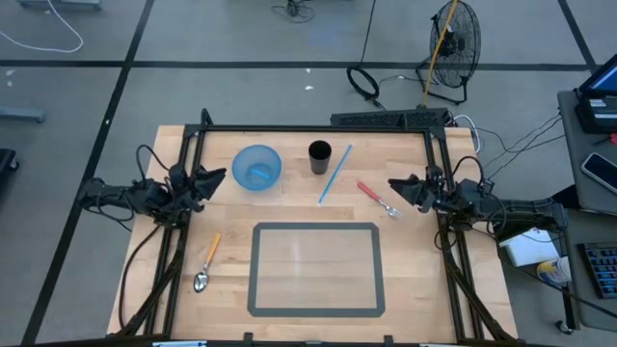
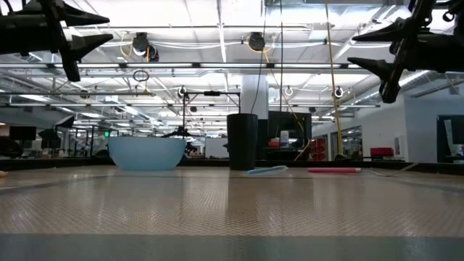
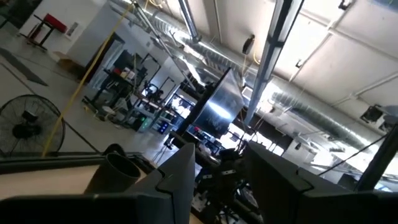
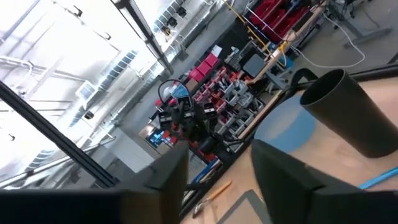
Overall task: Pick & Place Utensil
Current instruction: Put the blue bowl on the transparent mat
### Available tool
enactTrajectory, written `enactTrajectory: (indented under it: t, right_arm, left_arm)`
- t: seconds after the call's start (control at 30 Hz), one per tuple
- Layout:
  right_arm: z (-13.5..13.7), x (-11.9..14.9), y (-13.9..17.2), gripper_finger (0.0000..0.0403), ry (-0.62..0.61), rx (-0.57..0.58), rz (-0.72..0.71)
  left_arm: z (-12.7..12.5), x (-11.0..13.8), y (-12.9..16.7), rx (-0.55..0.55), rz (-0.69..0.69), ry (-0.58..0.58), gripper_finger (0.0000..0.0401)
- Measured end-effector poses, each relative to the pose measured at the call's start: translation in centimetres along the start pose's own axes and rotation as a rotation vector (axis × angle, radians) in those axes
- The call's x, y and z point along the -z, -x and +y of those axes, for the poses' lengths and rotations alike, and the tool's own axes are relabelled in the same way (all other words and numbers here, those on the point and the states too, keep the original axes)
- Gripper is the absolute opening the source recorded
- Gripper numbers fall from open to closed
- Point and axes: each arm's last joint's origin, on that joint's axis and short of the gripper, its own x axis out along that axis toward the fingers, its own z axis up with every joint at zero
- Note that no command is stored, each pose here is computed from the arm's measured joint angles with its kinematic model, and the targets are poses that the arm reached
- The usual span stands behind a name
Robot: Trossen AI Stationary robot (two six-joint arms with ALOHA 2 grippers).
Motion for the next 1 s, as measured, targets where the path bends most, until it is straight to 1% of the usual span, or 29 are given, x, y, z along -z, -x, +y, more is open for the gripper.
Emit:
enactTrajectory:
  t: [0.07,0.13,0.2,0.3,0.4,0.5,0.67,0.8,0.87,0.93,1.0]
  right_arm:
    - [0.0,0.0,0.0,0.0111,0.015,0.001,-0.001]
    - [0.0,0.0,0.0,0.0079,0.027,0.001,-0.001]
    - [0.0,0.0,0.0,0.0056,0.031,0.0,-0.002]
    - [0.0,0.0,0.0,0.0039,0.012,-0.002,0.0]
    - [0.1,-0.1,0.0,0.0038,-0.003,-0.011,-0.006]
    - [0.3,-0.3,0.0,0.0045,0.005,-0.029,-0.028]
    - [0.8,-0.9,0.1,0.0056,0.097,-0.051,-0.121]
    - [1.0,-1.2,0.1,0.0055,0.137,-0.066,-0.158]
    - [1.0,-1.2,0.1,0.0052,0.141,-0.067,-0.161]
    - [1.0,-1.2,0.1,0.005,0.141,-0.066,-0.159]
    - [1.0,-1.2,0.1,0.005,0.141,-0.065,-0.156]
  left_arm:
    - [0.0,0.0,0.0,0.0,-0.001,-0.017,0.0147]
    - [0.0,0.0,0.0,0.0,-0.001,0.02,0.0147]
    - [0.1,0.1,0.0,-0.005,0.013,0.022,0.0147]
    - [0.2,0.9,0.0,0.0,0.093,0.011,0.0147]
    - [0.4,1.7,-0.2,-0.001,0.181,0.063,0.0147]
    - [0.2,2.2,-0.6,-0.015,0.253,0.069,0.0147]
    - [-0.9,1.9,-2.0,-0.037,0.306,-0.03,0.0147]
    - [-2.3,1.2,-3.4,-0.028,0.344,-0.112,0.0143]
    - [-2.7,1.1,-4.0,-0.041,0.388,-0.157,0.0127]
    - [-3.0,1.1,-4.4,-0.057,0.43,-0.207,0.01]
    - [-3.3,1.1,-4.7,-0.058,0.442,-0.233,0.007]
